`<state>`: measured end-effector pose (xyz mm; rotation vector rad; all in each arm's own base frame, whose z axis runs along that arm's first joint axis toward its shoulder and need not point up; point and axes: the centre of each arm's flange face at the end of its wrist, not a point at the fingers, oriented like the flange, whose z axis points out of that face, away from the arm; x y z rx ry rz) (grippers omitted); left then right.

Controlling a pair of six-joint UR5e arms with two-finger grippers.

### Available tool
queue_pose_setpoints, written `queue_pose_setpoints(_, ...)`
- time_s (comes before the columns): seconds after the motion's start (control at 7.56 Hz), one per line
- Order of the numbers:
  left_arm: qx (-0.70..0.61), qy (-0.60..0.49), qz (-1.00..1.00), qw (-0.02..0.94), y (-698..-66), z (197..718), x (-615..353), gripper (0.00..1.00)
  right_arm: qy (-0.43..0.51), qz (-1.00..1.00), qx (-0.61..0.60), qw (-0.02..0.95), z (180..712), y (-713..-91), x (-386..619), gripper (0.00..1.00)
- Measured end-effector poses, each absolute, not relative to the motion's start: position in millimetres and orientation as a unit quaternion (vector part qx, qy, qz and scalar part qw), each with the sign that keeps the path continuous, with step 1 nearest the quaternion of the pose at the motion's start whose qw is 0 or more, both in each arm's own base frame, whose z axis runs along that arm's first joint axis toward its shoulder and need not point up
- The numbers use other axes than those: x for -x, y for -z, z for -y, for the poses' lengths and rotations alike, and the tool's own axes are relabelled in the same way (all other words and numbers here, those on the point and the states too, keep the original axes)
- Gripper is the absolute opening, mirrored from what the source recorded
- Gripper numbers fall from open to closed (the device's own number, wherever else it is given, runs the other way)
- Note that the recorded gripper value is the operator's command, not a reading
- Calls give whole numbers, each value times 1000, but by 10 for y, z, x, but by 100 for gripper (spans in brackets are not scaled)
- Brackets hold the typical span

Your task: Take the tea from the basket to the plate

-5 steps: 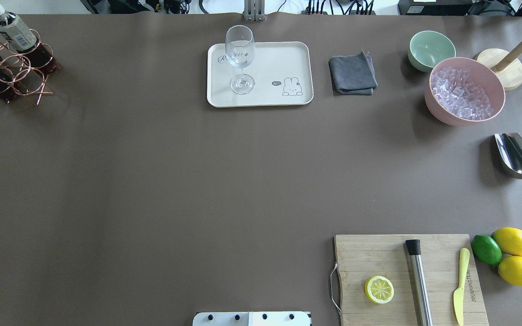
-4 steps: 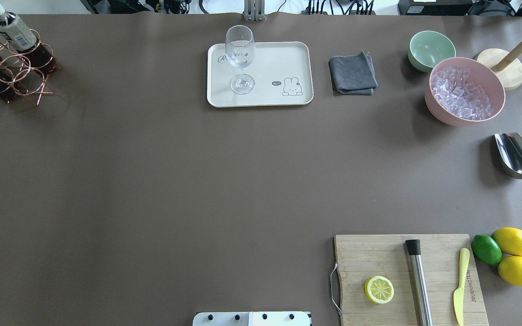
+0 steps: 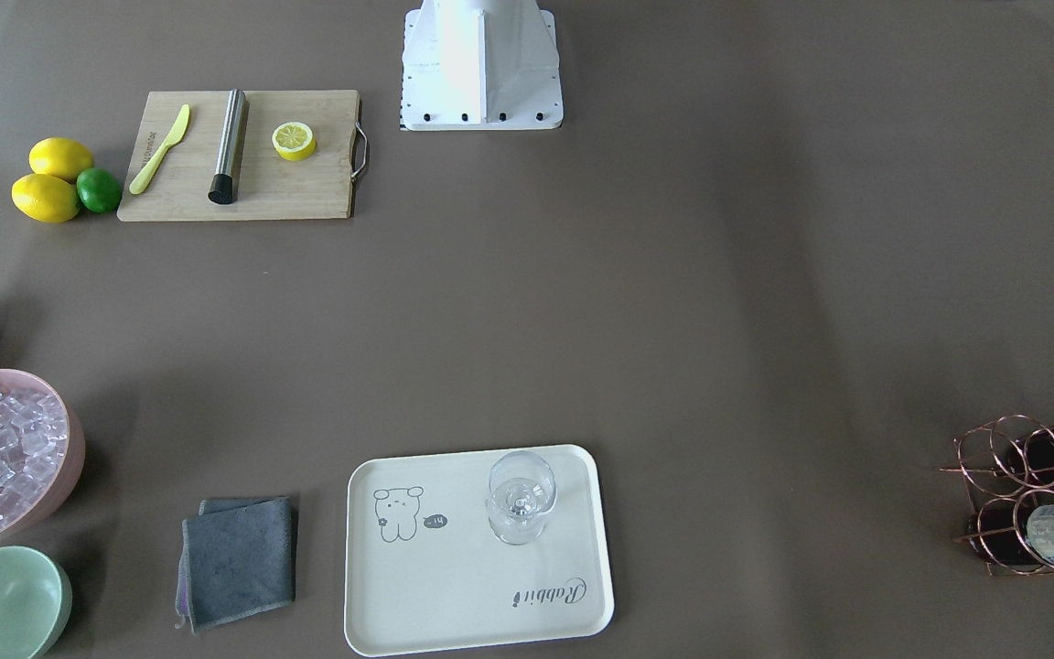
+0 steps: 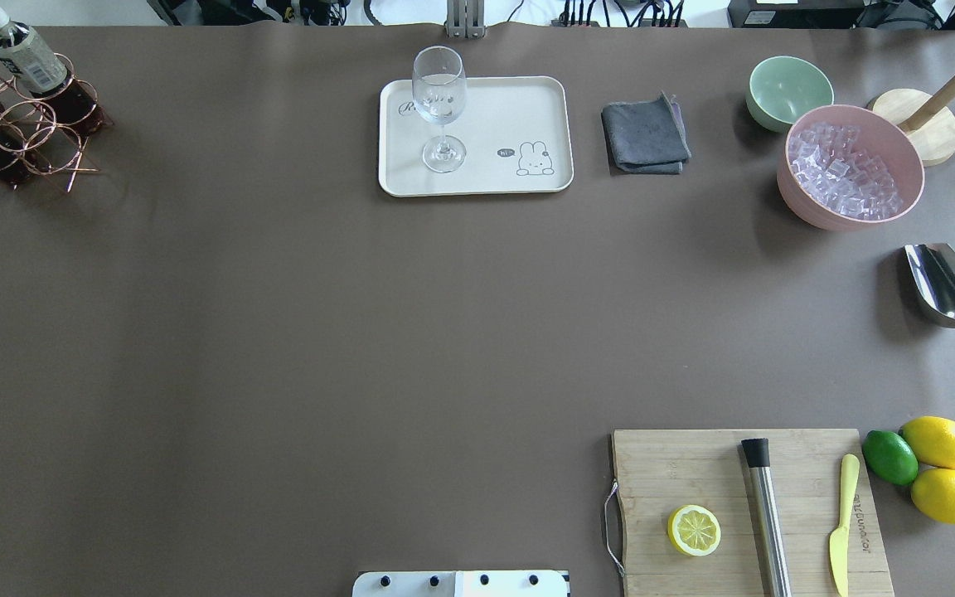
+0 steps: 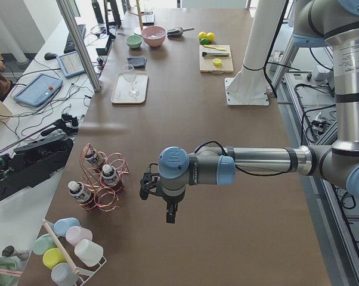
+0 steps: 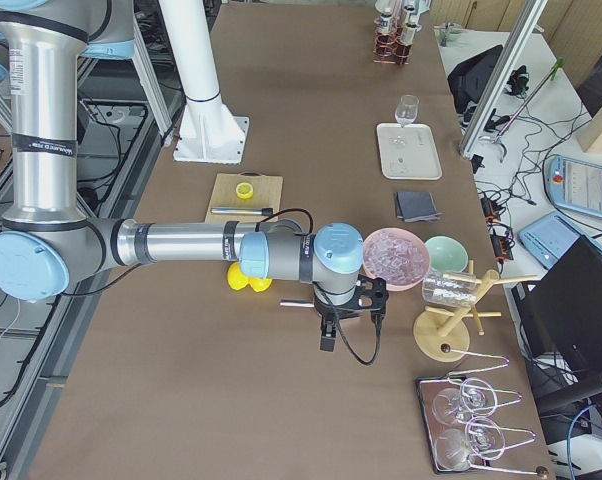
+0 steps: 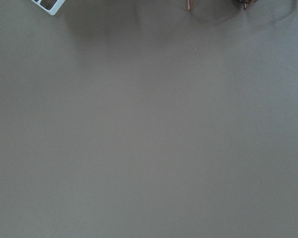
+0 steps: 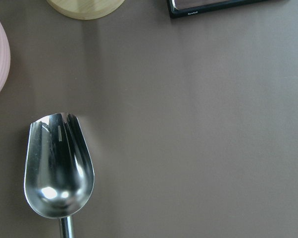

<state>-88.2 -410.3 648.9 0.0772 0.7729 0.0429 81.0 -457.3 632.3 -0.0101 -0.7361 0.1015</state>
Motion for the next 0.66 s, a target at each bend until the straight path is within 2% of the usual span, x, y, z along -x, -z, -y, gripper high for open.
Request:
queue_pose_setpoints(0.4, -37, -10, -376, 926, -6458, 4084, 904, 98, -49, 358, 5, 932, 4569, -6326, -813, 100)
queue_pose_setpoints(0.66, -18, 67, -379, 923, -6388, 4067, 980, 98, -49, 358, 5, 932, 4559, -6334, -813, 100)
